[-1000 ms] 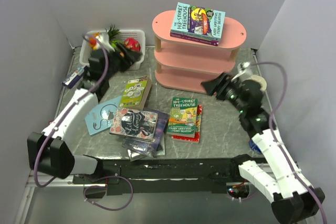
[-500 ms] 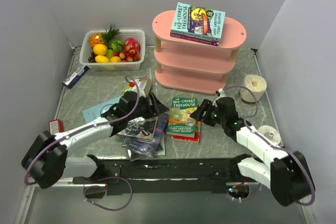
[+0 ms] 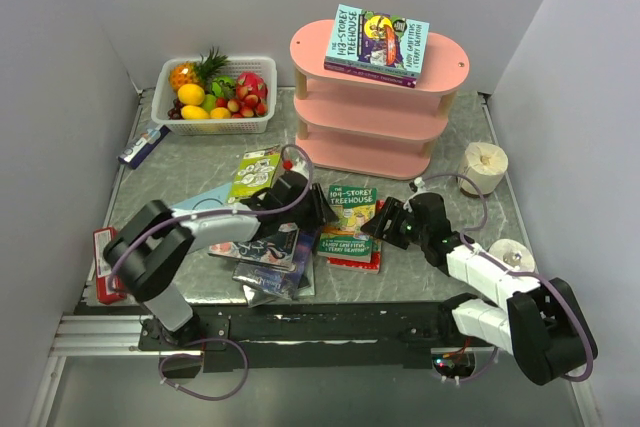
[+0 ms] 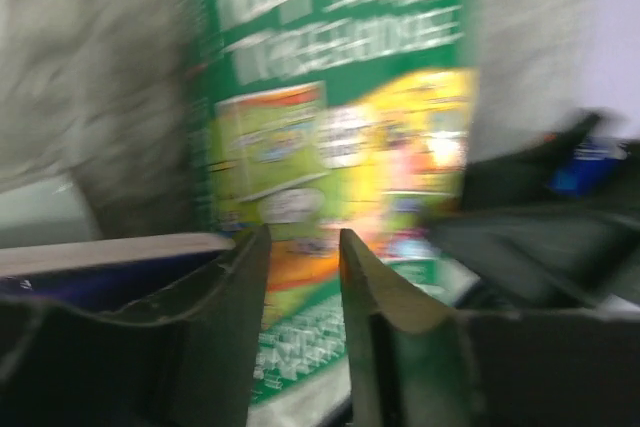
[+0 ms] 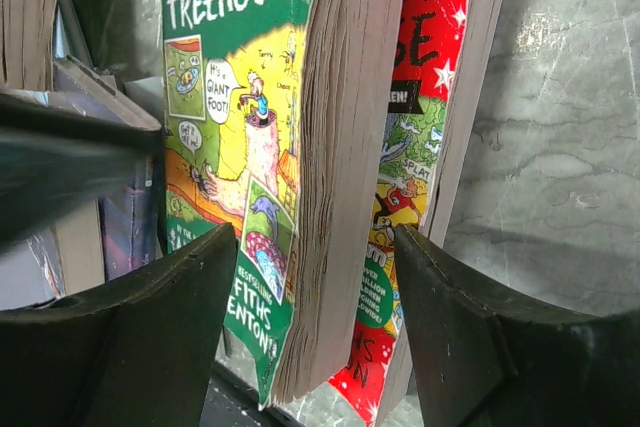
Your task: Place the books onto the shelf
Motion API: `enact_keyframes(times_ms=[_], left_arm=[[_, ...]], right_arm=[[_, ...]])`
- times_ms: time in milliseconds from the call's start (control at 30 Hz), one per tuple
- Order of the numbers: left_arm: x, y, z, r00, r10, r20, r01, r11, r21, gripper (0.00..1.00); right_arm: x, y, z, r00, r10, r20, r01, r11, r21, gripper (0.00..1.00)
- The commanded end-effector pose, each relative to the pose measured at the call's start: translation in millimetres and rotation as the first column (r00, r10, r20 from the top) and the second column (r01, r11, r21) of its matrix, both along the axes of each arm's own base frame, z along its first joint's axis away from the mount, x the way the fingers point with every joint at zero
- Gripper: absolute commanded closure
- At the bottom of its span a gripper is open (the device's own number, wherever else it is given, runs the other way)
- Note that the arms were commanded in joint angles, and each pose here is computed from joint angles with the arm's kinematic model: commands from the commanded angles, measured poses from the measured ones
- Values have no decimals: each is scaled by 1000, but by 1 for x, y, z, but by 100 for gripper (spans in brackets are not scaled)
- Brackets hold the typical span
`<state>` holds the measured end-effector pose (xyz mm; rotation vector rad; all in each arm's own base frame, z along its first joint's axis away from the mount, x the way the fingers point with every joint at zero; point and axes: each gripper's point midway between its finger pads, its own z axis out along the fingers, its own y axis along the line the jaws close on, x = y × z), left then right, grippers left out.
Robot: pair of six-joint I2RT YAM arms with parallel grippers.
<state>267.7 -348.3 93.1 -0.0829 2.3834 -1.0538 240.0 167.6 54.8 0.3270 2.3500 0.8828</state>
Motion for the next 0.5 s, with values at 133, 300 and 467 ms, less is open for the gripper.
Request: enact_keyframes(times_ms=[133, 300, 467], left_arm=[[-7, 9, -63, 993, 39, -114, -21, 988, 153, 69], [-12, 5, -83, 988, 16, -152, 11, 985, 173, 72], [-17, 13, -108, 981, 27, -190, 16, 975, 222, 76]], right_arm=[[-2, -1, -2, 1000, 6, 25, -6, 1000, -9, 27], [-3, 2, -7, 1000, 18, -3, -18, 1000, -1, 27], [-3, 6, -11, 999, 26, -37, -26, 1000, 15, 22]])
